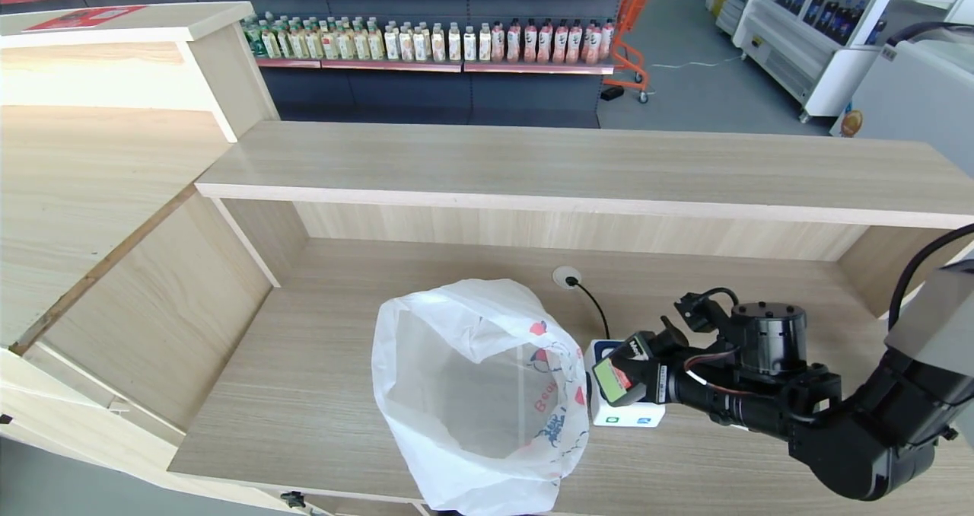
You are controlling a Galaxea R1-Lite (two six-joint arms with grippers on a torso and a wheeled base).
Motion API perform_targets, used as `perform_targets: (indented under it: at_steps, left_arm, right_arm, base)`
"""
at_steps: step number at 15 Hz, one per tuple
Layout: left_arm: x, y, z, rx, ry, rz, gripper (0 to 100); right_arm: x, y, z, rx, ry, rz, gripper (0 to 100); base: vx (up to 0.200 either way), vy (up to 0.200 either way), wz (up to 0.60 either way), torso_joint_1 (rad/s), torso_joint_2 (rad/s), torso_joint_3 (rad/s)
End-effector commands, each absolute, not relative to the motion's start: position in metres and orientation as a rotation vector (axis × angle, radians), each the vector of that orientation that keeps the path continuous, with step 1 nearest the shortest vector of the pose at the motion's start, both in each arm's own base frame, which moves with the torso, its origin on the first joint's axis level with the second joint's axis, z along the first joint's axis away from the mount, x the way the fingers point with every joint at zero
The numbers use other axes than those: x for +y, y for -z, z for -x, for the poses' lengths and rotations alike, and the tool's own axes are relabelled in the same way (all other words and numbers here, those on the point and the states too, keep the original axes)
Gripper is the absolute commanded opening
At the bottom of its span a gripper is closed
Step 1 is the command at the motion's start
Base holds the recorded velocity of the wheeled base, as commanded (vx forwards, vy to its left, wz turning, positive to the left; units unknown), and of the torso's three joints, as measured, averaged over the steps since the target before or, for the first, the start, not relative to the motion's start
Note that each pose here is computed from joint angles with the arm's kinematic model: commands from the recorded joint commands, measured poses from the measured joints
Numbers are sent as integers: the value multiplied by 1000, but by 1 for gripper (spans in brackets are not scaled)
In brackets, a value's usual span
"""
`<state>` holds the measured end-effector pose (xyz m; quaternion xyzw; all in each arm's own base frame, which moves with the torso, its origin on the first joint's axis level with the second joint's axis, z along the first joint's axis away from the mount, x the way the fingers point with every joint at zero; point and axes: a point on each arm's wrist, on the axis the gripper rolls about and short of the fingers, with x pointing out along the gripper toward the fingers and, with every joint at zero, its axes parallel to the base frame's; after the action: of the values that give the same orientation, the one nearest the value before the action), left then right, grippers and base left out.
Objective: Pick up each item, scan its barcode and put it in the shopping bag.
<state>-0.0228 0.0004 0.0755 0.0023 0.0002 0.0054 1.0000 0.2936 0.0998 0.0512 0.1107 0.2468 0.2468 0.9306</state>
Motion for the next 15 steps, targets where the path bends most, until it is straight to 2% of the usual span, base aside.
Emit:
perform_targets:
  at_steps: [1,2,5,9,12,15]
  left_arm:
    - [0,-75,23,0,-12,-5,100]
    - [0,-75,23,0,-11,-3,100]
    - [0,-75,23,0,-11,-2,100]
    - [0,-75,23,0,-11,-2,100]
    - [0,-75,23,0,-11,-2,100]
    - [0,-75,23,0,-11,0,100]
  right_arm:
    - [101,-50,-293,511,-508,-225,0]
    - [101,-55,-292,494,-513,-225,0]
    - [101,-105,-269,358,-554,-269,0]
    - [89,-154,-234,319,-605,-302,0]
    - [95,-153,-228,358,-635,-295,0]
    - [106,-134,-236,415,-661,-223,0]
  base:
    - [0,0,0,0,0,0]
    - [0,0,0,0,0,0]
    - [0,0,0,0,0,0]
    - [0,200,0,-7,0,5]
    - [0,200,0,7,4,1]
    - [0,0,0,0,0,0]
